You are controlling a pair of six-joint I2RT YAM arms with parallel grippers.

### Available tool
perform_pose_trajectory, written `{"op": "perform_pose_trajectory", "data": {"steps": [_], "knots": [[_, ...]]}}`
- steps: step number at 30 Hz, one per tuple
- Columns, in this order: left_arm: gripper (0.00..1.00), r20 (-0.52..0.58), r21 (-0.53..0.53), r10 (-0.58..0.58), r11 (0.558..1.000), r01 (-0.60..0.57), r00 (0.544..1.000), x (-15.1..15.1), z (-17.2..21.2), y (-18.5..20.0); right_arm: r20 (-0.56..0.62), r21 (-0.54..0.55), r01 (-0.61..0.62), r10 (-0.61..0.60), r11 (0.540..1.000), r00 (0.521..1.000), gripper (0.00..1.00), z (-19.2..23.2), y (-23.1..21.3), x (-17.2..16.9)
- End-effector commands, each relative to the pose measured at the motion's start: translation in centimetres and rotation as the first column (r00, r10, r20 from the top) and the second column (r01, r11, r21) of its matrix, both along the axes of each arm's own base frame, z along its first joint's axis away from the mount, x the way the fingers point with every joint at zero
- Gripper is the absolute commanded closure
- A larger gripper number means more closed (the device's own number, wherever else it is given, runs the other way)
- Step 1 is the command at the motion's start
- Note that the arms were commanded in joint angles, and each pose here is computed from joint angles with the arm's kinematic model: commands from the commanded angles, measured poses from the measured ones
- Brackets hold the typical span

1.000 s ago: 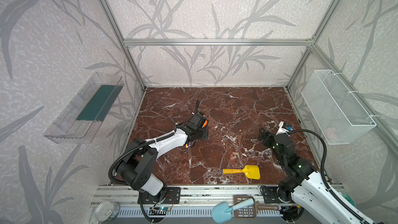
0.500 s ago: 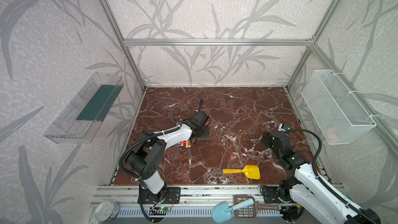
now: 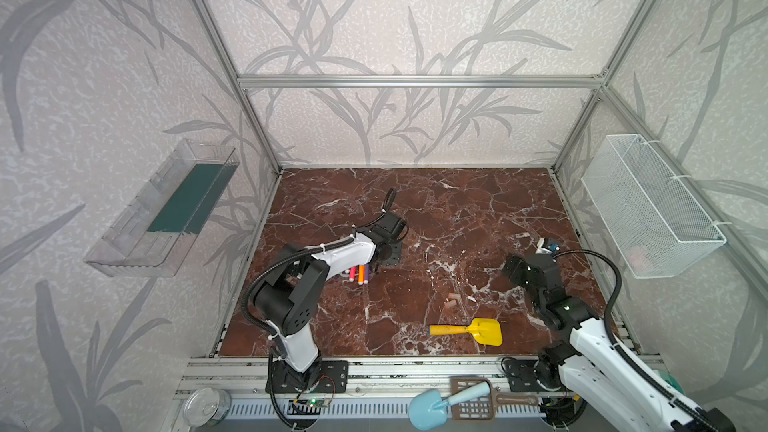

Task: Insert the pens into the pen caps
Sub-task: 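Close the left gripper on an uncapped orange marker and lift it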

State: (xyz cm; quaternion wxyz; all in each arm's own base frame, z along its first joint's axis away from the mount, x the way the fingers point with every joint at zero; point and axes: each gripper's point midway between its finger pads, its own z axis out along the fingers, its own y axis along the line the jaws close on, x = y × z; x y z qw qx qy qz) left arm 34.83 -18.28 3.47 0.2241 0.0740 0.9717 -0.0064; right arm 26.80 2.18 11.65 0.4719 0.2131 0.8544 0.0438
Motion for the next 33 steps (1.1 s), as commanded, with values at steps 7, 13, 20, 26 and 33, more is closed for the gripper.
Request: {"op": "perform_pose_trajectory", "data": {"steps": [7, 13, 20, 26, 33], "knots": [[0.34, -0.078, 0.021, -0.008, 1.0, 0.009, 0.997, 0.8, -1.5, 0.5, 0.015, 0.007, -0.006, 0.006, 1.0, 1.0, 0.09, -0.1, -0.1, -0.4], [0.44, -0.107, -0.033, -0.047, 0.998, 0.044, 0.993, 0.4, -1.7, -0.7, 0.037, 0.015, -0.012, 0.012, 1.0, 0.999, 0.09, 0.1, -0.1, -0.7], [0.52, -0.15, -0.054, -0.069, 0.997, 0.062, 0.986, 0.1, -2.4, -1.3, 0.038, 0.018, -0.017, 0.016, 1.0, 0.999, 0.09, 0.0, -0.1, -0.7], [0.59, -0.164, -0.058, -0.075, 0.996, 0.067, 0.984, 0.0, -2.7, -1.5, 0.04, 0.021, -0.017, 0.016, 1.0, 0.999, 0.09, 0.0, 0.0, -0.7], [0.76, -0.157, -0.072, -0.082, 0.995, 0.072, 0.984, -0.1, -2.3, -1.8, 0.042, 0.021, -0.017, 0.016, 1.0, 0.999, 0.09, 0.1, 0.0, -0.7]]}}
